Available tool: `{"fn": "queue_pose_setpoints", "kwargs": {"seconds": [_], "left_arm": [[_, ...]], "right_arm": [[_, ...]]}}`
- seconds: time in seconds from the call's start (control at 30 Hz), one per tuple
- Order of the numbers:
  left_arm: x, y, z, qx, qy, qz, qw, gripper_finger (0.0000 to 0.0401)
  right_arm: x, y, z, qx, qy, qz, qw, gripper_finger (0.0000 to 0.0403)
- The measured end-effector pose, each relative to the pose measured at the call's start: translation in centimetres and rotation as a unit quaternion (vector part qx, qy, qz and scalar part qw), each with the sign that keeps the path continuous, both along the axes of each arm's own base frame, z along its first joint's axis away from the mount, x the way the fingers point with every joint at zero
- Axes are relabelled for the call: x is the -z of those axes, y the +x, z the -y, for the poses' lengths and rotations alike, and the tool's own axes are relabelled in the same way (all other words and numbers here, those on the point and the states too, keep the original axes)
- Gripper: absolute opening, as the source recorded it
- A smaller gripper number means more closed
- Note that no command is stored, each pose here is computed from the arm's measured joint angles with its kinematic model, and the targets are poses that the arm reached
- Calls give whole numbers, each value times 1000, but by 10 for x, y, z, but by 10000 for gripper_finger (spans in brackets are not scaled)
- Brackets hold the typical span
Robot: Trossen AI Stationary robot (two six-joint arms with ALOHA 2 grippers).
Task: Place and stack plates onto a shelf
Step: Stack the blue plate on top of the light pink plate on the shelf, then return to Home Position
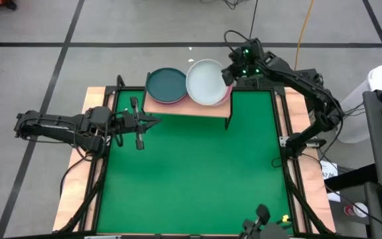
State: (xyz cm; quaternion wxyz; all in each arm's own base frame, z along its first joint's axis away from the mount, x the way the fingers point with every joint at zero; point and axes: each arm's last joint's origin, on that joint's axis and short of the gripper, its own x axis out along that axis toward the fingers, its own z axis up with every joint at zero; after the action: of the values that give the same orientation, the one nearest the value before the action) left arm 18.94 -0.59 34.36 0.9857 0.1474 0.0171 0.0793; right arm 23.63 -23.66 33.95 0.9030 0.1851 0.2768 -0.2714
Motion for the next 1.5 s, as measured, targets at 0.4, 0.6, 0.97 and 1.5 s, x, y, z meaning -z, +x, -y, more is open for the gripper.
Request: {"fn": "queue_pose_setpoints", "kwargs": {"seconds": [0.4, 0.6, 0.97, 1.5], "left_arm": [[3, 0, 0, 0, -8, -14, 1000, 12], [3, 0, 0, 0, -17, -13, 1000, 12], [-6, -36, -2, 1, -22, -10, 1000, 12], [36, -87, -9, -50, -63, 31, 996, 12]], "right_arm": [[1, -10, 10, 27, 6, -1, 1000, 55], [-12, -15, 3, 25, -14, 18, 999, 122], [-84, -54, -86, -95, -207, 80, 970, 144], [42, -114, -172, -124, -246, 317, 907, 126]]}}
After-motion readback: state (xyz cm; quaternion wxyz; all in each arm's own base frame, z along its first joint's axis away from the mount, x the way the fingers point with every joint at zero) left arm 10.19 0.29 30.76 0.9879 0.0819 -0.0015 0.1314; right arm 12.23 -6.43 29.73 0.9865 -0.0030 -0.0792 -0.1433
